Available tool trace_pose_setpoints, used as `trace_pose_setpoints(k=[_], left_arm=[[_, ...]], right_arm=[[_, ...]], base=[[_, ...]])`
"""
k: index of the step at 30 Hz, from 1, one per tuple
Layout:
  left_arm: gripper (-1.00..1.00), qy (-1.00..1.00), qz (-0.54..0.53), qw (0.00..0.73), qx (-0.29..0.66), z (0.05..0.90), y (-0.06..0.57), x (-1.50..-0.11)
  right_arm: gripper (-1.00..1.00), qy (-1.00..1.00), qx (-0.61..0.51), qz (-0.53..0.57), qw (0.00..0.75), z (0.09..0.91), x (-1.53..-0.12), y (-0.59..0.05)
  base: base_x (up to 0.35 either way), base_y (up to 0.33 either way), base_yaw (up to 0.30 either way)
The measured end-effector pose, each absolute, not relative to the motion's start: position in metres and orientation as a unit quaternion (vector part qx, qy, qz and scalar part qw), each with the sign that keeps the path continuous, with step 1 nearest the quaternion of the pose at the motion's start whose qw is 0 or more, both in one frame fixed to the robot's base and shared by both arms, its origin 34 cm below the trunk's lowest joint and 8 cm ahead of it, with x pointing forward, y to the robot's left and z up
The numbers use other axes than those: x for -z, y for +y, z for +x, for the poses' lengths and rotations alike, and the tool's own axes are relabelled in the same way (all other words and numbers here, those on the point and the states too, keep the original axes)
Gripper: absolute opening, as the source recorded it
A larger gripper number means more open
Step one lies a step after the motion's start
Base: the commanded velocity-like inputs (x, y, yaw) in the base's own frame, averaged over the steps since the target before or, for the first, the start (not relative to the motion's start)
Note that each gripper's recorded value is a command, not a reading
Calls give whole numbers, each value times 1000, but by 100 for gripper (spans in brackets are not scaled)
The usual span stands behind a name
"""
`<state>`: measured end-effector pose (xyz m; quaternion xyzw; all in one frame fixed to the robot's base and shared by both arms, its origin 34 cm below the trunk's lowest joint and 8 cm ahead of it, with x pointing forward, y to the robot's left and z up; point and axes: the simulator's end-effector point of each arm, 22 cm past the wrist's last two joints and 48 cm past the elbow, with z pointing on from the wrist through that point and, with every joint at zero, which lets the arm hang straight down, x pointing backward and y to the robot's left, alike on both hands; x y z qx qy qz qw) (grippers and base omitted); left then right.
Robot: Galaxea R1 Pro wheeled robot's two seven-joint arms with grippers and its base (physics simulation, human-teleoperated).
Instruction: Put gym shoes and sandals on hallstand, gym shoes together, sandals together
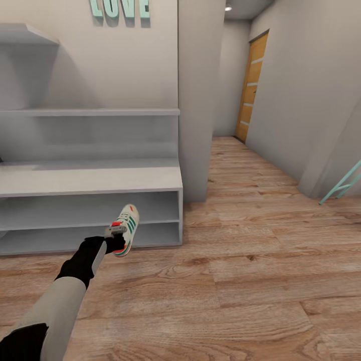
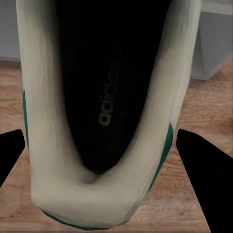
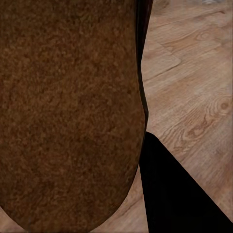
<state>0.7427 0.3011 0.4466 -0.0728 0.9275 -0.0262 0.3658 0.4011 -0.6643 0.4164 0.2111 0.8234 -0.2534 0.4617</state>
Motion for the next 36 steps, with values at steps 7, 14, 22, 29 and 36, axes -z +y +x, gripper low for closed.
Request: trace_pose_setpoints(k=[7,14,22,29,36], left_arm=[[-100,928,-72,364,24,744,303,-446],[-100,939,-53,339,-3,739,308,-419],[-100,944,-46,328,-15,736,311,-404],[-100,944,-45,328,-16,736,311,-403],[-100,943,-45,331,-17,736,311,-404]], right_arm=[[-100,822,256,205,465,405,-420,-664],[-100,832,258,201,448,402,-405,-661],[-100,837,260,198,439,399,-397,-660],[-100,837,261,197,438,399,-397,-660],[-100,837,261,197,438,399,-397,-660]], base=[[0,0,0],[0,0,0],[0,0,0],[1,0,0],[168,-10,0]])
